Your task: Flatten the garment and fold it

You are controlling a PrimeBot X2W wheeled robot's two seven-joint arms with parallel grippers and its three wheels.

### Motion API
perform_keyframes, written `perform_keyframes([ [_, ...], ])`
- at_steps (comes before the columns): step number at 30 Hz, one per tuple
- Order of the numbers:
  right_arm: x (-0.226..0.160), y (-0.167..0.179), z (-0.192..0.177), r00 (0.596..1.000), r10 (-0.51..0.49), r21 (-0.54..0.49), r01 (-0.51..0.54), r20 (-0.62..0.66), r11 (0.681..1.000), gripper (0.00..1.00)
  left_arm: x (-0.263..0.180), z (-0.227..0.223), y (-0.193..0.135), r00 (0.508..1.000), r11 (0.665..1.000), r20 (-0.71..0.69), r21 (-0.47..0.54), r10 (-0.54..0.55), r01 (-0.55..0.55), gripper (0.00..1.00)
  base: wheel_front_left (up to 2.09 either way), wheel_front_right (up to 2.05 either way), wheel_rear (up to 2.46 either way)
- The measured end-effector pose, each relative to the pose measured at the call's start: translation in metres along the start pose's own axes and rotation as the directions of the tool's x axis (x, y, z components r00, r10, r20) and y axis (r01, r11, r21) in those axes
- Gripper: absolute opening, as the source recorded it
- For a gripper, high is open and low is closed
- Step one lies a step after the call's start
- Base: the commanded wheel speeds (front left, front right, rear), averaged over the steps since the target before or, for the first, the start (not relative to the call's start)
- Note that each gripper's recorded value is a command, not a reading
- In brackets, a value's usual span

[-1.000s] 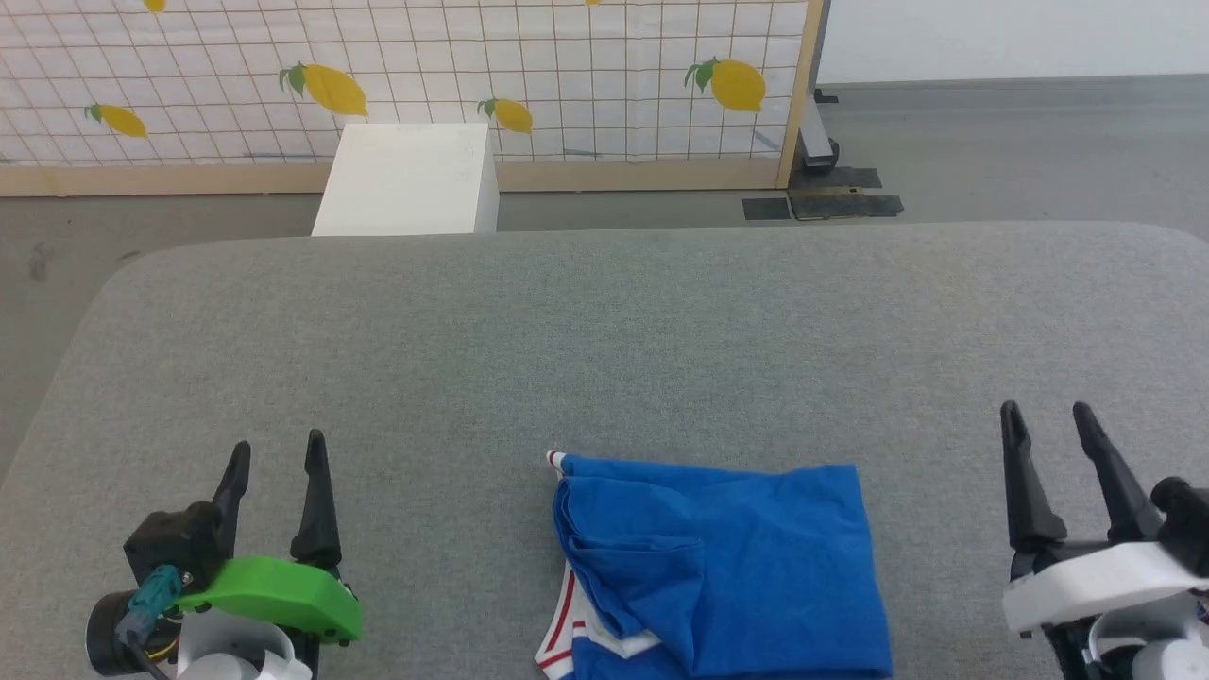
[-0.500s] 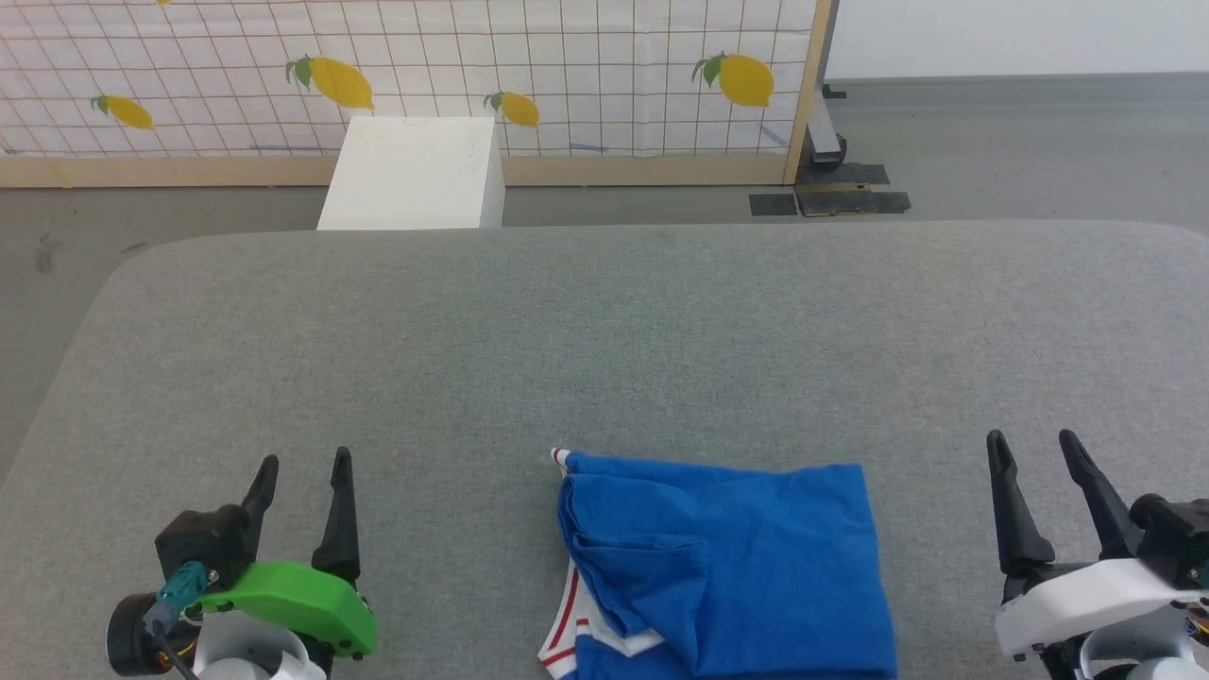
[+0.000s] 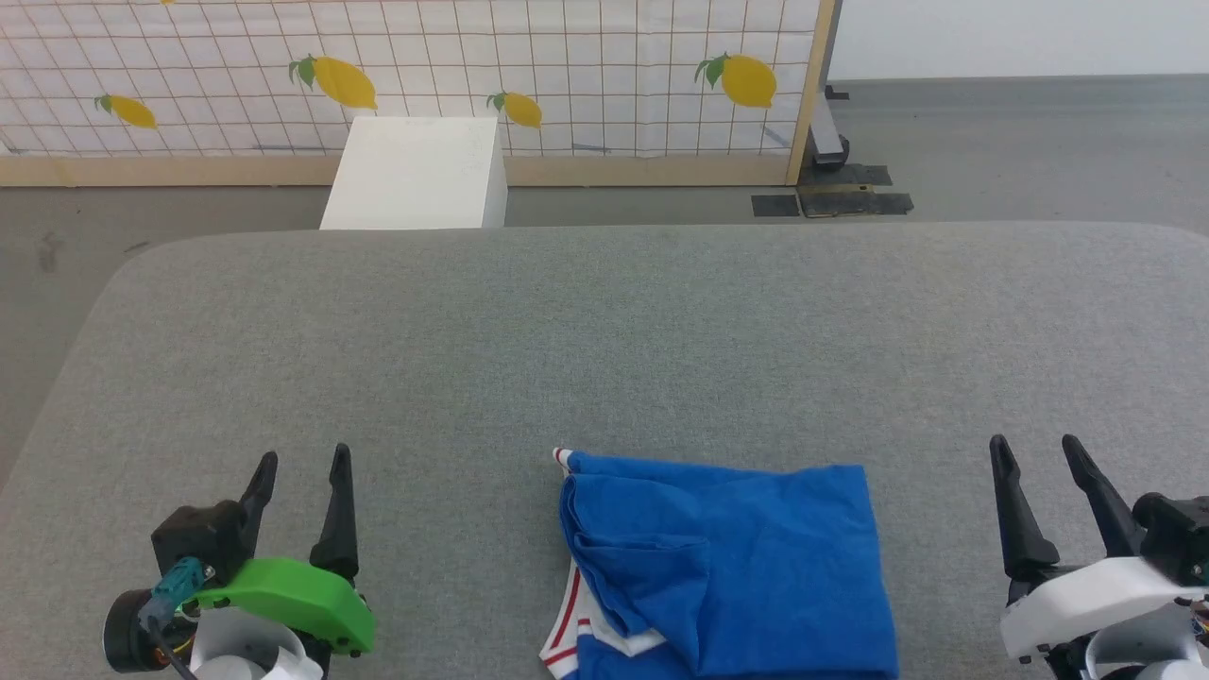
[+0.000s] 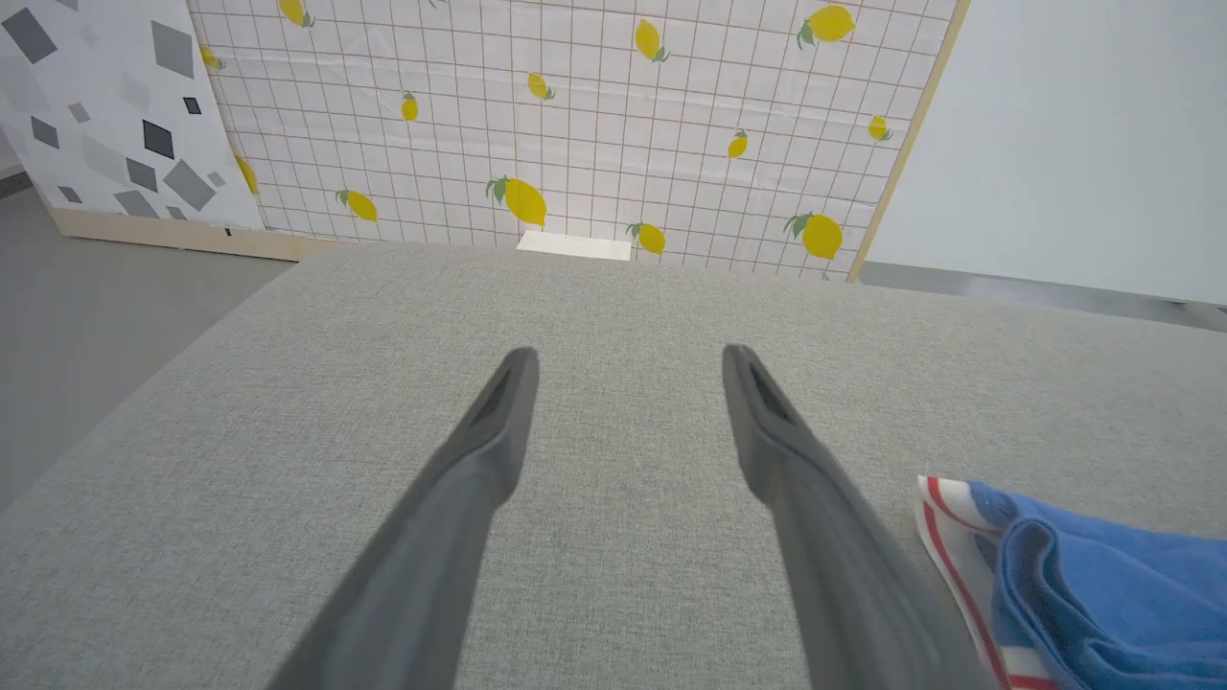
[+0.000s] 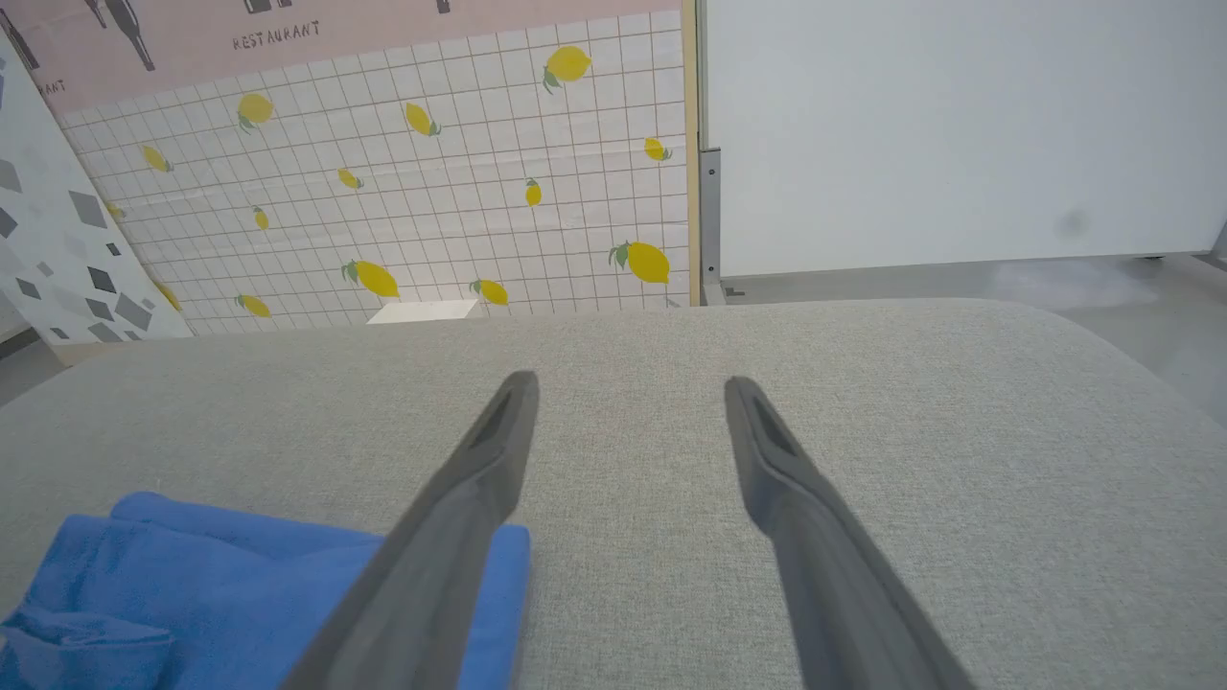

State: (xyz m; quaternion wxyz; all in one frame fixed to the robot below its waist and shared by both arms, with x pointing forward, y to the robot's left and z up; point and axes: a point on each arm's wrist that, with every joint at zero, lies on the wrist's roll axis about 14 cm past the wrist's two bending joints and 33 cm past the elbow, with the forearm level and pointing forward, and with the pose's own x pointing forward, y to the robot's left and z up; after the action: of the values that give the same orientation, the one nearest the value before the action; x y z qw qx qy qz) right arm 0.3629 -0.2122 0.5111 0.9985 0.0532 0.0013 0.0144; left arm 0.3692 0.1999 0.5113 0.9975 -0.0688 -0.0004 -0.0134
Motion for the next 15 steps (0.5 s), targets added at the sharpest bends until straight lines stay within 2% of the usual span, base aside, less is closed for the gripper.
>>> perform_keyframes([
  [15, -0.0017, -0.0021, -0.0018, 1.0, -0.009, 0.001, 0.009, -0.014, 1.0, 1.0, -0.0002, 0.0001, -0.0007, 1.0, 1.0, -0.001, -0.004, -0.004, 0.004, 1.0, 0.0, 0.0, 0.0],
])
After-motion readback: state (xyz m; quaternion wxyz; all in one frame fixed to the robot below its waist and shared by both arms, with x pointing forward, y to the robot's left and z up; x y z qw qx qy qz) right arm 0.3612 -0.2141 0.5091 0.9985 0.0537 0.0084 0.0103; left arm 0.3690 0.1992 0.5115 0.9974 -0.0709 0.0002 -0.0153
